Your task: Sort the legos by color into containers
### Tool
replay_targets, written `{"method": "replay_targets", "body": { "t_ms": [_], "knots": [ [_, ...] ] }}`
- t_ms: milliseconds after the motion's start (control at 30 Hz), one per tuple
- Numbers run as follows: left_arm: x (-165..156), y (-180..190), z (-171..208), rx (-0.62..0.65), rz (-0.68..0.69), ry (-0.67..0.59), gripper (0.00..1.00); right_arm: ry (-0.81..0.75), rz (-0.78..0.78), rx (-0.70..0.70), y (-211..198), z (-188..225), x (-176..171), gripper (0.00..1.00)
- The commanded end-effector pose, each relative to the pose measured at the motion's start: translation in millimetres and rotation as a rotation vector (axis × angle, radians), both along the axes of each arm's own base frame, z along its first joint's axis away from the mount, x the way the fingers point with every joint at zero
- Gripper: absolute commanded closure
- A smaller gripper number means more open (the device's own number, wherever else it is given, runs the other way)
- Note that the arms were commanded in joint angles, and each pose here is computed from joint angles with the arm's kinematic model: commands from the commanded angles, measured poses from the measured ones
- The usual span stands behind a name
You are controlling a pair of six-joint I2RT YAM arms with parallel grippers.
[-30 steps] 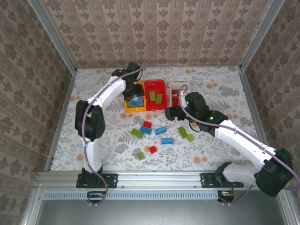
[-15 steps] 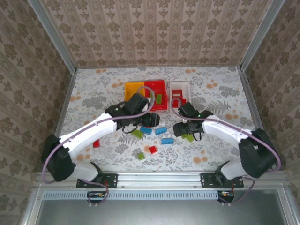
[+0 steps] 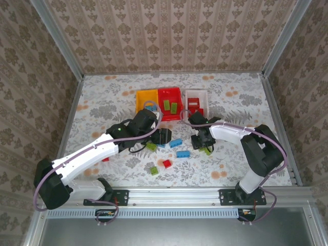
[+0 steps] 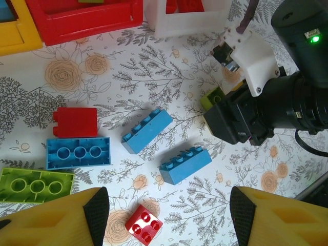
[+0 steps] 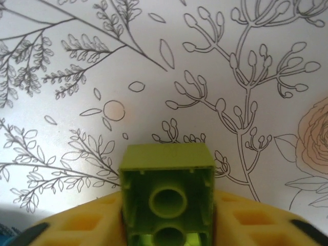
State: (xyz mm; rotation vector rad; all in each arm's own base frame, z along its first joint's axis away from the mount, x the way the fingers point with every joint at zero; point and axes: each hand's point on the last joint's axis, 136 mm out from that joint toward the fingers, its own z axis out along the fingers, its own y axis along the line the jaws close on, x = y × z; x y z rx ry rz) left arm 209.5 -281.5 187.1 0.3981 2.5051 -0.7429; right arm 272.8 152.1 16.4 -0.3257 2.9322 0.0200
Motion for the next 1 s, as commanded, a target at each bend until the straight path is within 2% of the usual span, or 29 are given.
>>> {"method": "replay_targets", "body": {
  "t_ms": [0, 133, 300, 400, 567, 800, 967],
  "knots": [
    [3.1, 0.8, 12.6, -0.020, 0.028, -0.034, 0.34, -0.043, 0.000, 0.029, 8.9, 8.8, 15.2, 0.67],
    [9.4, 10.1, 22.9, -0.004, 0.080, -0.069, 0.35, -0.164, 0.008, 0.089, 21.4, 43.6, 38.1, 0.74],
    [21.7, 28.4, 43.2, 0.015, 0.176, -0.148, 0.35, -0.292, 0.011, 0.255, 58.2, 97.9, 70.5, 0.76],
    [26.6, 36.8, 52.0, 0.024, 0.223, -0.178, 0.35, -0.326, 0.002, 0.365, 84.9, 114.4, 90.7, 0.76],
    [29.0, 44.4, 60.9, 0.026, 0.256, -0.202, 0.35, -0.334, -0.021, 0.431, 115.9, 120.8, 129.0, 0.76],
    [22.8, 64.1, 52.8, 0.072, 0.297, -0.184, 0.35, -0.291, -0.057, 0.433, 141.8, 96.9, 170.3, 0.75],
    [17.1, 78.6, 46.4, 0.089, 0.330, -0.163, 0.35, -0.275, -0.082, 0.438, 149.0, 86.9, 182.4, 0.64]
  ]
}}
